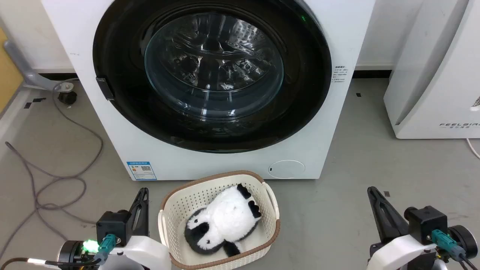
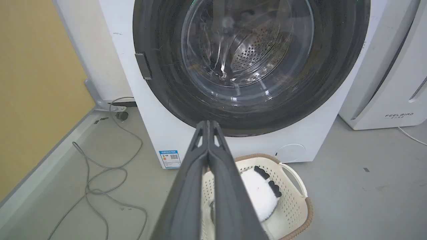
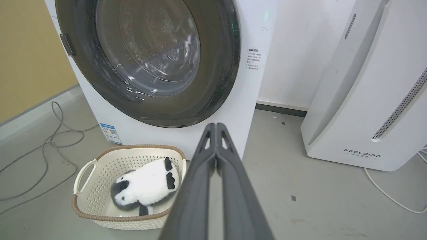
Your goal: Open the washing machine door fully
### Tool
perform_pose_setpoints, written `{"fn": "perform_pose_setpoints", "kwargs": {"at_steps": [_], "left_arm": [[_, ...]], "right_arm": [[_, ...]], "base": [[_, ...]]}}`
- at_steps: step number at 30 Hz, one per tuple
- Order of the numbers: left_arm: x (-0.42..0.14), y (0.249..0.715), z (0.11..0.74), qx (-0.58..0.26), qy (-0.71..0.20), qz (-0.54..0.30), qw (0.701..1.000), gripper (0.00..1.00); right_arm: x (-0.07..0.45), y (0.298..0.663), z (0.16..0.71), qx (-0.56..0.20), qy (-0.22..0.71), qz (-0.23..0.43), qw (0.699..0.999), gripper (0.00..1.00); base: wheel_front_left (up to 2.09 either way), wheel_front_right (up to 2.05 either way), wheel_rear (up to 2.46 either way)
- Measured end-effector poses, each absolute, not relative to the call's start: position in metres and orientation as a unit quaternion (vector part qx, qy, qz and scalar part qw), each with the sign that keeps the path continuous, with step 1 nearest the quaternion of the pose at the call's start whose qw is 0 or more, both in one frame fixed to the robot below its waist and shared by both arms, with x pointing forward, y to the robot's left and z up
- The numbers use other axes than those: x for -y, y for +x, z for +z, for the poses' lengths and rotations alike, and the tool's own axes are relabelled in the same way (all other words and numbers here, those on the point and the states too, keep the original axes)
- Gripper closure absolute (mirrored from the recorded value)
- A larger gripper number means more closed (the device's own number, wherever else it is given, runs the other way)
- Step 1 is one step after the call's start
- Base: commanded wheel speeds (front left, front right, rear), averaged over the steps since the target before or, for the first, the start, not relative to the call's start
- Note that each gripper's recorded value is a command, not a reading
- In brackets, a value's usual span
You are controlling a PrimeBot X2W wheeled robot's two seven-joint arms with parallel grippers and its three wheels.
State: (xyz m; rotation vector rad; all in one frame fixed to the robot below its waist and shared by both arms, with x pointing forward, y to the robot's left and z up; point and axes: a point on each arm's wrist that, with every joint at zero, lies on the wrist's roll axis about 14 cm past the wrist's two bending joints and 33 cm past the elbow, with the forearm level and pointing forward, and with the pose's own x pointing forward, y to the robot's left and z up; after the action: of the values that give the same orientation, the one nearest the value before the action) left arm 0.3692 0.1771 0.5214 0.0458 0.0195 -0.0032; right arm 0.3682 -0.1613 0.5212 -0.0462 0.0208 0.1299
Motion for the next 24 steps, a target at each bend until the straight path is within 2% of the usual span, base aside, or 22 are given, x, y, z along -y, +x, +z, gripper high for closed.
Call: {"fn": "perform_pose_setpoints", "kwargs": {"at_steps": [24], "left_arm": [[-0.1771,0.3692,0.5214,-0.010,0.023,-0.002,1.000,1.00]], "right_arm": [[0.1612,0.3682,0.5212,-0.010,-0.023,0.065,0.998,1.00]], "base": [[0.00,0.00,0.00]]}}
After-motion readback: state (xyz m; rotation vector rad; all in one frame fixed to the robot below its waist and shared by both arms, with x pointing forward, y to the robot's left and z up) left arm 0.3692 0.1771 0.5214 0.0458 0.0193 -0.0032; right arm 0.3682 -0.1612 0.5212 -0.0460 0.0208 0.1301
